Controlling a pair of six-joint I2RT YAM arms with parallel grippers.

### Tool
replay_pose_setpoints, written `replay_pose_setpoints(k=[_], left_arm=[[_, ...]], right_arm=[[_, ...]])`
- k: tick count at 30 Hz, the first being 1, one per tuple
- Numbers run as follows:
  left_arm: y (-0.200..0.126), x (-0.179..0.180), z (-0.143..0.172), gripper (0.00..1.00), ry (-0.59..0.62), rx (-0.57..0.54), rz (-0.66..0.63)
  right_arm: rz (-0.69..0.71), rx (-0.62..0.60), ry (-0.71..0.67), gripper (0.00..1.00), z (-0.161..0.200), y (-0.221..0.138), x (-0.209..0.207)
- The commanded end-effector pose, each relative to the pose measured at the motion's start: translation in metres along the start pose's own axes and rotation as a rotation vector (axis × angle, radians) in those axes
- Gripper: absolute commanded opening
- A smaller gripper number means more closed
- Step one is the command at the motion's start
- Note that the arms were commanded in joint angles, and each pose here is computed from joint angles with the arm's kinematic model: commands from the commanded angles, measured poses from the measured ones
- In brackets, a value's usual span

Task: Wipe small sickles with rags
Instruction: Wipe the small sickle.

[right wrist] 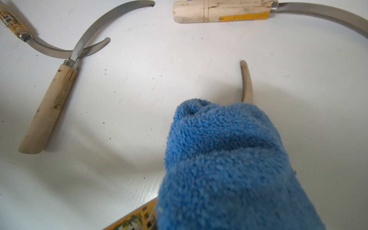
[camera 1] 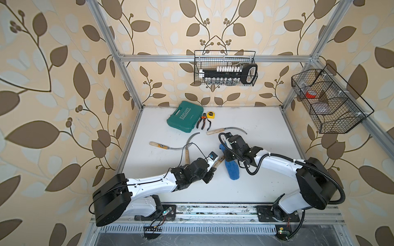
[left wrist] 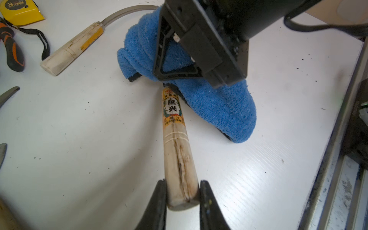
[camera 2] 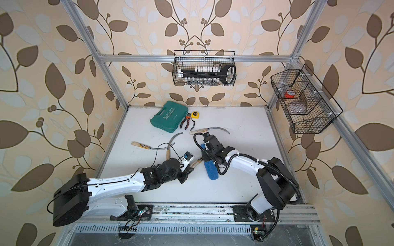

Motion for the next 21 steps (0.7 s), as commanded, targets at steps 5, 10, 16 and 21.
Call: replay_pose_setpoints(k=[5,10,16,21], left_arm=[[-0.009,-0.020,-0.034,0.00,0.009,-0.108,0.107],[-0.008,-0.024,-0.034,0.00,0.011,-0.107,0.129],[-0.010,-0.021,-0.032,0.00,0.012,-0.108,0.113],[-0.005,-0.006,-0.029,0.00,-0.008,-0.083,0.019]], right_arm=[[0.055,0.080,0.107,0.00,-0.002,0.047,-0.038],[0.062,0.108,0.159,0.00,-0.019,0.076,-0.062],[0.020,0.097,0.159,0.00,-0.041,0.080,-0.058],[-0.093,-0.009,0.158,0.00,-0.058,0.032,-0.038]])
Point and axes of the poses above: each gripper's point midway between its finger pads, its own y axis out along the fingers, its own x axis along the line the jaws close on, z = x × y, the point moved 1 cm from there along -y, back along the fingers, and after that the axes turned 7 degrees about y, right-handed, at the moved point
